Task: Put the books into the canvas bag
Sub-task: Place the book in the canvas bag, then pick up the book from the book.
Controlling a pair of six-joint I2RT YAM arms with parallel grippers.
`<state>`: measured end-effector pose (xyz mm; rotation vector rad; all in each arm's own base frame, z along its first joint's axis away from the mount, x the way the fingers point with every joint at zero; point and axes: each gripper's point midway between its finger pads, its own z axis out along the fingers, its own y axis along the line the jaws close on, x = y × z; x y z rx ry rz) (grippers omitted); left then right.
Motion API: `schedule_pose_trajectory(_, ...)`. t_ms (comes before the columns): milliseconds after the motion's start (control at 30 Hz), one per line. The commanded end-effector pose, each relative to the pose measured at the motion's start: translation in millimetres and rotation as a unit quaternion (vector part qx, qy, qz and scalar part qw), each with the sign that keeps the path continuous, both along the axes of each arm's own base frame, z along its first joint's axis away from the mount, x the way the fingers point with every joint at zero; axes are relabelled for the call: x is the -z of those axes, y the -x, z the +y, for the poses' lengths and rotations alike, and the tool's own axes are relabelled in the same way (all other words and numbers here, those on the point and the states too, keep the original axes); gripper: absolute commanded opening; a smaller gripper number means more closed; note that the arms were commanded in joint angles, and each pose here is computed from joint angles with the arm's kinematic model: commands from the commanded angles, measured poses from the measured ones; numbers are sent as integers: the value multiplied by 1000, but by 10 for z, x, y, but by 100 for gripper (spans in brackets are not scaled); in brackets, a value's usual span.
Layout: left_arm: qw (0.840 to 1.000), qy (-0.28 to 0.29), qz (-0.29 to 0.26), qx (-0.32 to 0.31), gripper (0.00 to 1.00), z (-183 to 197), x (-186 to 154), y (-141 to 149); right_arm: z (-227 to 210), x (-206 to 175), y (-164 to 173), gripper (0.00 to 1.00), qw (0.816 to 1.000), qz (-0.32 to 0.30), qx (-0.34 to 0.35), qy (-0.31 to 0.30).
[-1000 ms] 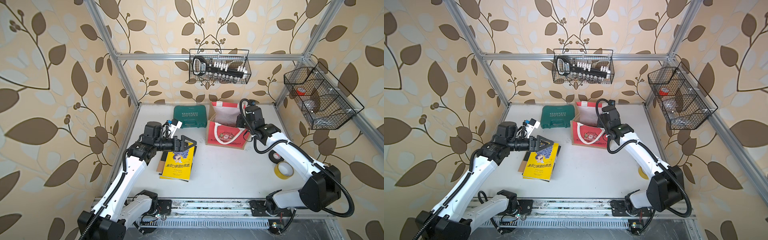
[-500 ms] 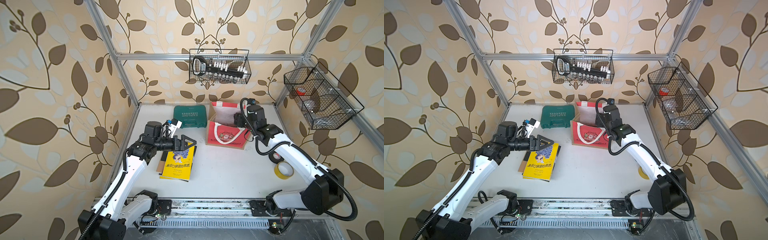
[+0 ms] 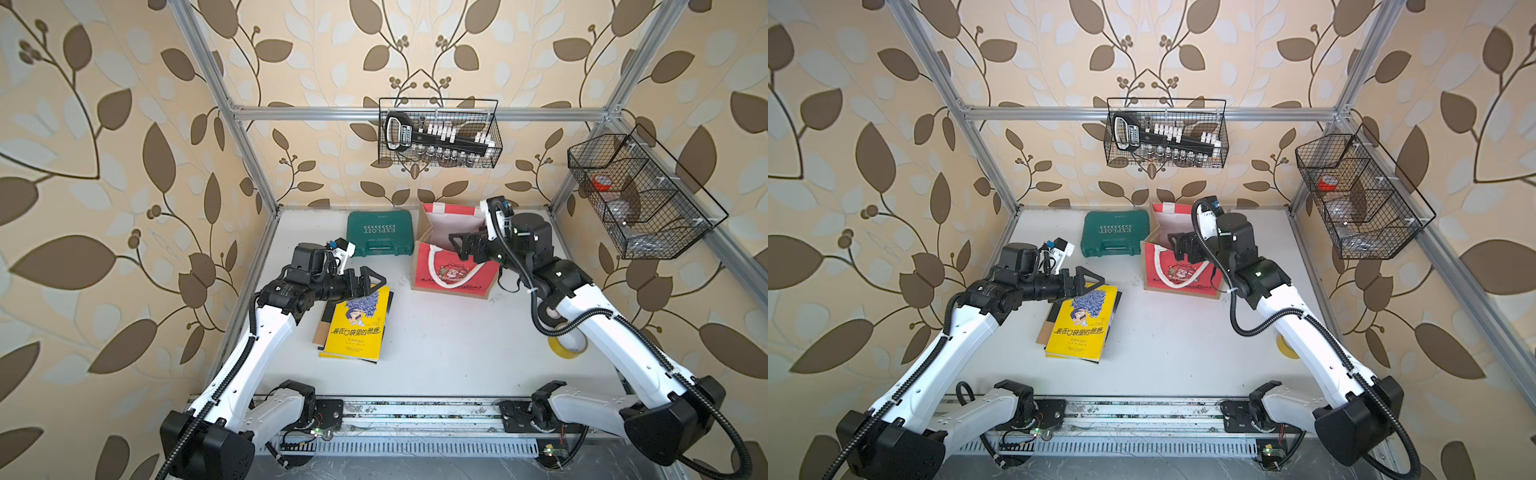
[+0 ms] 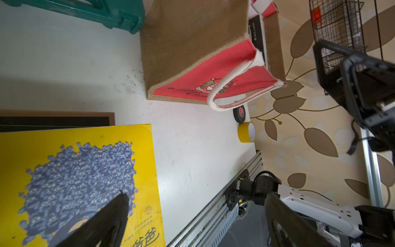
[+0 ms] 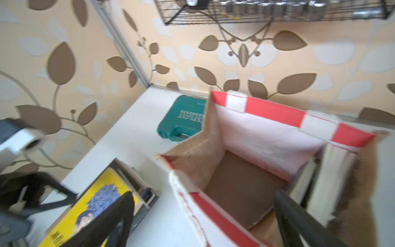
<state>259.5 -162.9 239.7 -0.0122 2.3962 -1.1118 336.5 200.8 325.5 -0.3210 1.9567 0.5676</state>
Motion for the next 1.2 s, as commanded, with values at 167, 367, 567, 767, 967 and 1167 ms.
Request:
schedule_pose_trajectory(167, 988, -76, 69, -118, 99, 512, 373, -22, 828, 672, 781, 99, 985, 76, -142, -59)
schedule_pose_trajectory(367, 979, -46, 130, -147, 99, 692, 620, 5, 1370, 1070, 1045, 99, 969, 128, -198, -78)
schedule_pose_trajectory(567, 981, -39, 128, -138, 99, 664, 632, 43, 1641, 1433, 981, 99, 960, 188, -193, -79)
schedule_pose_trajectory(767, 984, -24, 131, -120, 99, 598, 640, 64, 1784, 1673, 929, 99, 953, 222, -192, -80)
schedule_pose_trajectory(967, 987, 1, 130, -96, 99, 500, 622, 54, 1822, 1804, 859, 99, 947, 247, -186, -90)
schedule_pose_trajectory(1167, 986, 9, 141, -89, 99, 467, 677, 49, 1755, 1919, 736, 99, 938, 276, -172, -117)
